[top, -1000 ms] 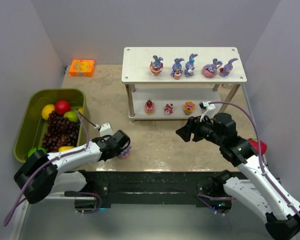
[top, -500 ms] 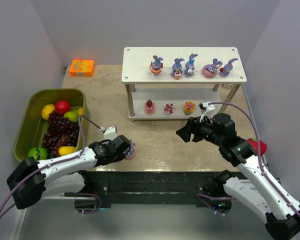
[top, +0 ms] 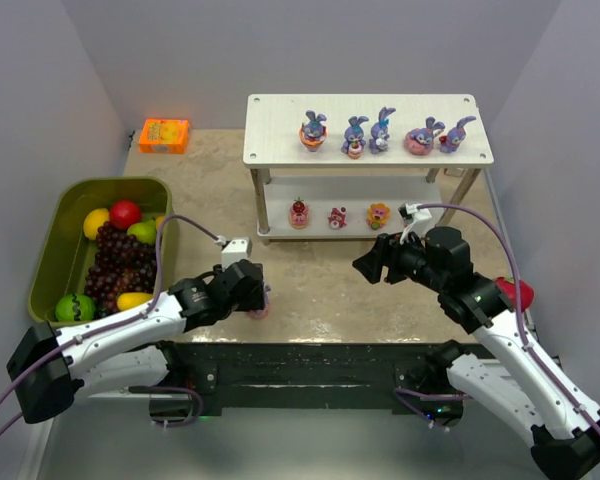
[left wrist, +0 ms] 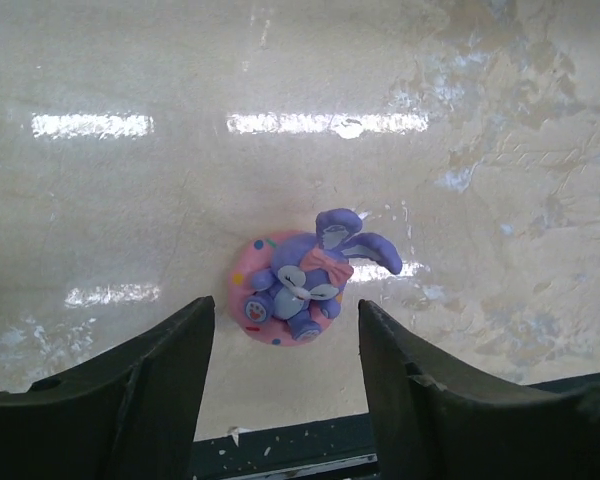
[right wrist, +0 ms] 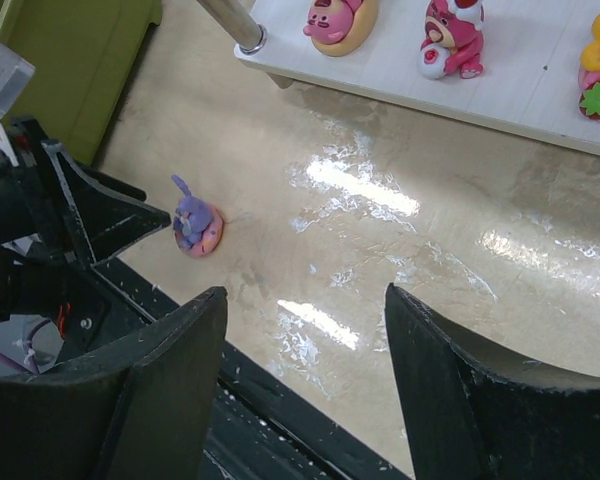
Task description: Place and organize the plastic toys onto the shelf
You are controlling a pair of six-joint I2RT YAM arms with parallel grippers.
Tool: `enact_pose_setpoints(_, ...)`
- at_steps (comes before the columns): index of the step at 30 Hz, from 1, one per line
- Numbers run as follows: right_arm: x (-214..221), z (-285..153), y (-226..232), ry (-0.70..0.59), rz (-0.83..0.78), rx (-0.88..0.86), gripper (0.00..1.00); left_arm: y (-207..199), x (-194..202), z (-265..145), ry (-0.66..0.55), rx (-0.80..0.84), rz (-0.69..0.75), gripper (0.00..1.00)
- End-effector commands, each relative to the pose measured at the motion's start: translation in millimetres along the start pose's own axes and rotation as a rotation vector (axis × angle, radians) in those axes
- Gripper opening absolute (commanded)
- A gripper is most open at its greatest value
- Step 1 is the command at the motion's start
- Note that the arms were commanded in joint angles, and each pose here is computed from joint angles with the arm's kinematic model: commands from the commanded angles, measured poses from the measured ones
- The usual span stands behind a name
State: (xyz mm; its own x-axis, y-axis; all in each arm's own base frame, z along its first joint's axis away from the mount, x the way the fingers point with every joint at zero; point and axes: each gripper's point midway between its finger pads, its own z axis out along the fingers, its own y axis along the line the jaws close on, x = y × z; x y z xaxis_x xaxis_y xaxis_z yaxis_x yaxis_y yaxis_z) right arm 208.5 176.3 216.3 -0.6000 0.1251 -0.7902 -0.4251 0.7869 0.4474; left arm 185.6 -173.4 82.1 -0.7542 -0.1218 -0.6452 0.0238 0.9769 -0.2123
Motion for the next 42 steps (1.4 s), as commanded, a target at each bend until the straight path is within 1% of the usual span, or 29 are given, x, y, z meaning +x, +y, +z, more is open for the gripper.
enact_pose_setpoints(1, -10.5, -1.1, -0.5, -0.034, -0.026, 0.013, 0.68, -19.8, -15.1, 2.9, -0.037, 0.07, 0.15, 0.67)
enact_pose_setpoints(3, -10.1, -0.7, -1.4, -0.03, -0.029, 0.017, 0.69, -22.3, -15.1, 4.6, -0.042, 0.093, 0.202, 0.7)
enact_pose_setpoints(5, -9.9, -0.4, -1.5, -0.028, -0.029, 0.018, 0.69, -32.5, -19.2, 5.5, -0.066, 0.143, 0.223, 0.74)
enact_pose_setpoints(6, -9.6, -0.5, -1.6, -0.027, -0.027, 0.018, 0.69, -32.3, -19.7, 7.0, -0.074, 0.148, 0.244, 0.78)
enact_pose_setpoints(9, -9.5, -0.7, -1.8, -0.026, -0.029, 0.02, 0.69, -42.2, -22.6, 9.5, -0.091, 0.193, 0.272, 0.8)
enact_pose_setpoints(12, -10.9, -1.3, -2.9, -0.028, -0.031, 0.029, 0.69, -47.2, -19.8, 15.9, -0.069, 0.206, 0.281, 0.8)
enact_pose_setpoints(17, -12.4, -3.0, -3.1, -0.032, -0.033, 0.035, 0.69, -31.7, -1.3, 35.5, 0.012, 0.15, 0.284, 0.8)
enact_pose_setpoints(20, -12.4, -2.4, -4.4, -0.031, -0.035, 0.04, 0.69, -29.9, 6.0, 41.2, 0.028, 0.159, 0.284, 0.79)
enact_pose_setpoints(23, -11.7, -1.8, -5.2, -0.027, -0.034, 0.043, 0.69, -28.3, 8.5, 45.0, 0.034, 0.164, 0.274, 0.76)
enact_pose_setpoints(24, -11.5, -1.7, -4.8, -0.025, -0.035, 0.042, 0.69, -28.7, 9.7, 45.7, 0.037, 0.167, 0.274, 0.71)
enact_pose_setpoints(26, -12.1, -2.0, -5.2, -0.027, -0.034, 0.045, 0.69, -29.1, 9.1, 45.7, 0.038, 0.167, 0.272, 0.66)
enact_pose_setpoints(27, -12.4, -2.3, -5.3, -0.029, -0.034, 0.046, 0.69, -28.6, 9.3, 45.1, 0.038, 0.167, 0.272, 0.6)
enact_pose_setpoints(29, -12.5, -2.2, -5.4, -0.029, -0.035, 0.047, 0.69, -28.3, 8.4, 44.5, 0.036, 0.163, 0.264, 0.54)
enact_pose_setpoints(30, -12.9, -2.5, -5.6, -0.031, -0.034, 0.048, 0.69, -27.5, 7.1, 44.4, 0.03, 0.156, 0.26, 0.46)
enact_pose_setpoints(32, -13.3, -2.5, -5.7, -0.033, -0.033, 0.049, 0.69, -27.2, 3.9, 43.9, 0.025, 0.142, 0.24, 0.38)
enact_pose_setpoints(33, -13.4, -2.8, -5.1, -0.034, -0.033, 0.047, 0.69, -23.2, 3.1, 43.9, 0.024, 0.118, 0.235, 0.31)
enact_pose_setpoints(34, -13.9, -2.7, -5.3, -0.036, -0.032, 0.048, 0.69, -22.8, 0.7, 43.4, 0.02, 0.108, 0.228, 0.27)
enact_pose_setpoints(35, -13.1, -2.2, -5.7, -0.033, -0.03, 0.049, 0.69, -25.1, -3.8, 41.6, 0.012, 0.102, 0.208, 0.24)
enact_pose_setpoints(36, -13.4, -2.2, -5.6, -0.035, -0.03, 0.048, 0.69, -21.3, -7.0, 39.9, 0.009, 0.076, 0.203, 0.17)
enact_pose_setpoints(38, -13.2, -2.2, -5.1, -0.036, -0.028, 0.046, 0.69, -28.0, -21.6, 33.2, -0.015, 0.068, 0.169, 0.11)
enact_pose_setpoints(39, -13.3, -2.6, -5.5, -0.036, -0.029, 0.048, 0.69, -24.6, -23.9, 28.3, -0.009, 0.047, 0.167, 0.06)
enact_pose_setpoints(40, -14.1, -3.2, -5.0, -0.04, -0.03, 0.046, 0.69, -22.9, -31.9, 24.7, -0.028, 0.023, 0.157, 0.03)
enact_pose_setpoints(41, -14.1, -3.2, -4.9, -0.04, -0.028, 0.046, 0.69, -31.0, -48.6, 15.8, -0.06, 0.029, 0.125, 0.02)
enact_pose_setpoints(42, -14.3, -3.5, -4.8, -0.042, -0.03, 0.045, 0.69, -23.2, -54.8, 9.5, -0.067, -0.016, 0.124, 0.0)
